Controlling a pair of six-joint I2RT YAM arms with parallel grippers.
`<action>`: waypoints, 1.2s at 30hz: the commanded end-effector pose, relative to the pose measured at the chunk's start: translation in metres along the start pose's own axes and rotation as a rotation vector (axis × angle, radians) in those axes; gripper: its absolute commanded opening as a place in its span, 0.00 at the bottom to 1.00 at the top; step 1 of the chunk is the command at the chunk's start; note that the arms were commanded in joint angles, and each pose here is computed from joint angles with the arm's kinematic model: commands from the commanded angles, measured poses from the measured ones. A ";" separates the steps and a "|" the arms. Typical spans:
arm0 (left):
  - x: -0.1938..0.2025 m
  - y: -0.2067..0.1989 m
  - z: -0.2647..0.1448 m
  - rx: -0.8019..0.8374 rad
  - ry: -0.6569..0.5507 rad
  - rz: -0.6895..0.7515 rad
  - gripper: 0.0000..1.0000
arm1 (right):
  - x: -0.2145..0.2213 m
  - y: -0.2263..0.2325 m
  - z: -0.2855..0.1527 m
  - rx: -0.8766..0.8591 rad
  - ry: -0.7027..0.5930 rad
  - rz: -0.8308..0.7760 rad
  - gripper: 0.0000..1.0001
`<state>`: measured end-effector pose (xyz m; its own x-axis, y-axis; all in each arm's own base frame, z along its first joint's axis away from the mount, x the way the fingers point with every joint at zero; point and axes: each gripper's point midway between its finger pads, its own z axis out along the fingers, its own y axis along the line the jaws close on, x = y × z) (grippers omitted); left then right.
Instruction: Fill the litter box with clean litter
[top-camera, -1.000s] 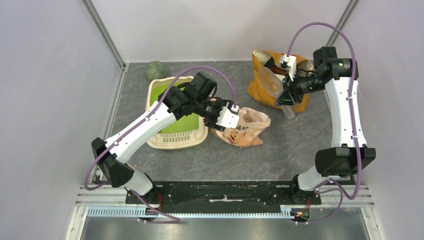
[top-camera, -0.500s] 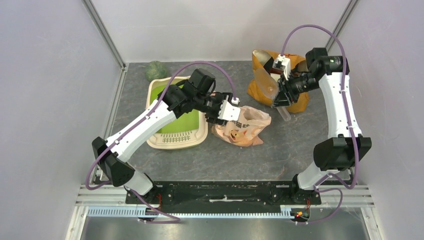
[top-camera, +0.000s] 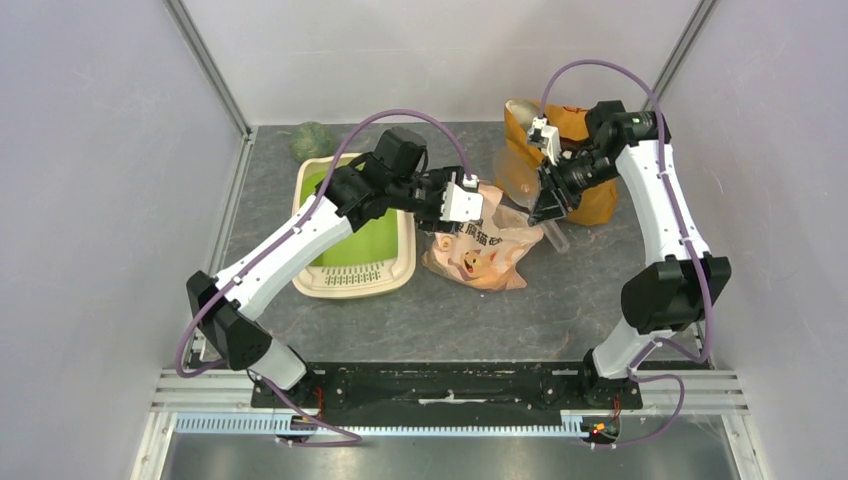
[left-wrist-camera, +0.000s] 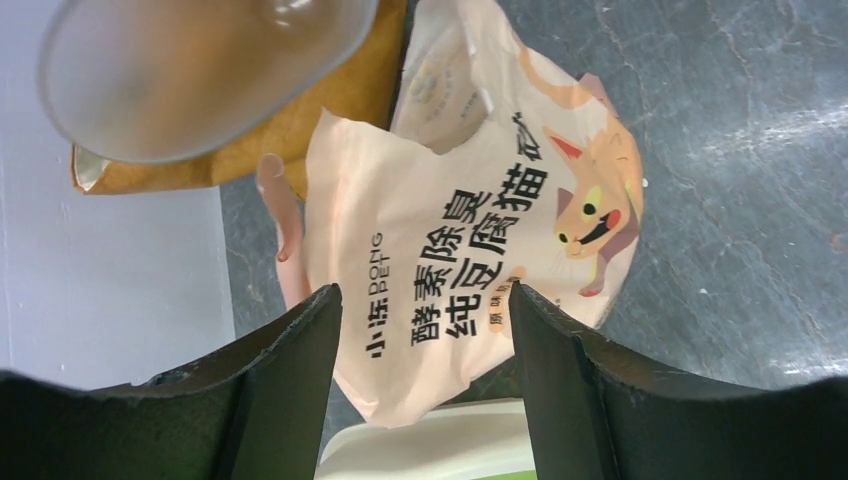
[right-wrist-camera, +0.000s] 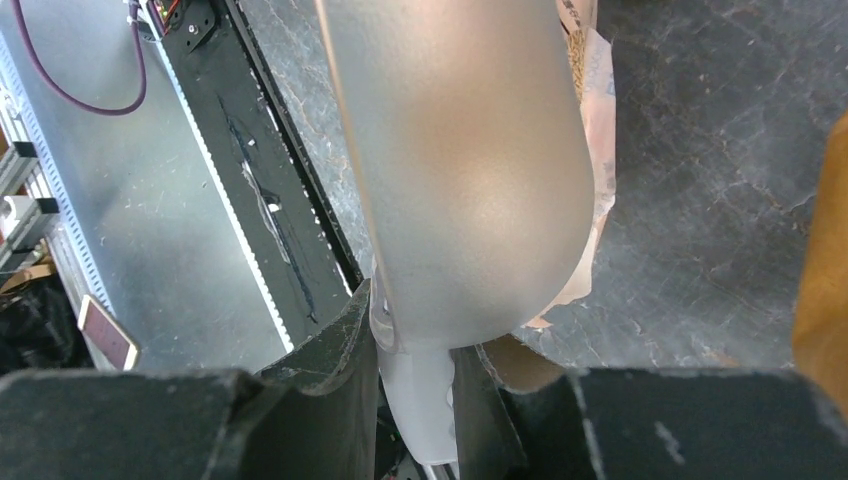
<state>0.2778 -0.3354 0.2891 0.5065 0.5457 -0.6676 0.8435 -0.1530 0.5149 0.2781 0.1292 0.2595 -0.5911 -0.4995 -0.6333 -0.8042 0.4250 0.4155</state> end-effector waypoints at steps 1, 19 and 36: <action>0.000 0.023 0.004 -0.083 -0.013 -0.038 0.70 | 0.014 0.000 0.009 -0.041 0.061 0.120 0.00; -0.111 0.090 -0.093 -0.200 -0.418 -0.754 0.70 | -0.023 0.092 -0.028 -0.050 -0.056 -0.087 0.00; -0.112 0.037 -0.065 -0.003 -0.319 -0.710 0.44 | -0.017 0.149 -0.008 -0.118 0.077 -0.212 0.01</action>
<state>0.2518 -0.3489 0.4334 -0.1260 0.1847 -0.9747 0.9754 0.2020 -0.0878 0.2068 0.2080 0.3328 -0.3423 -0.5802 -0.7391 -0.9395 0.2043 0.2748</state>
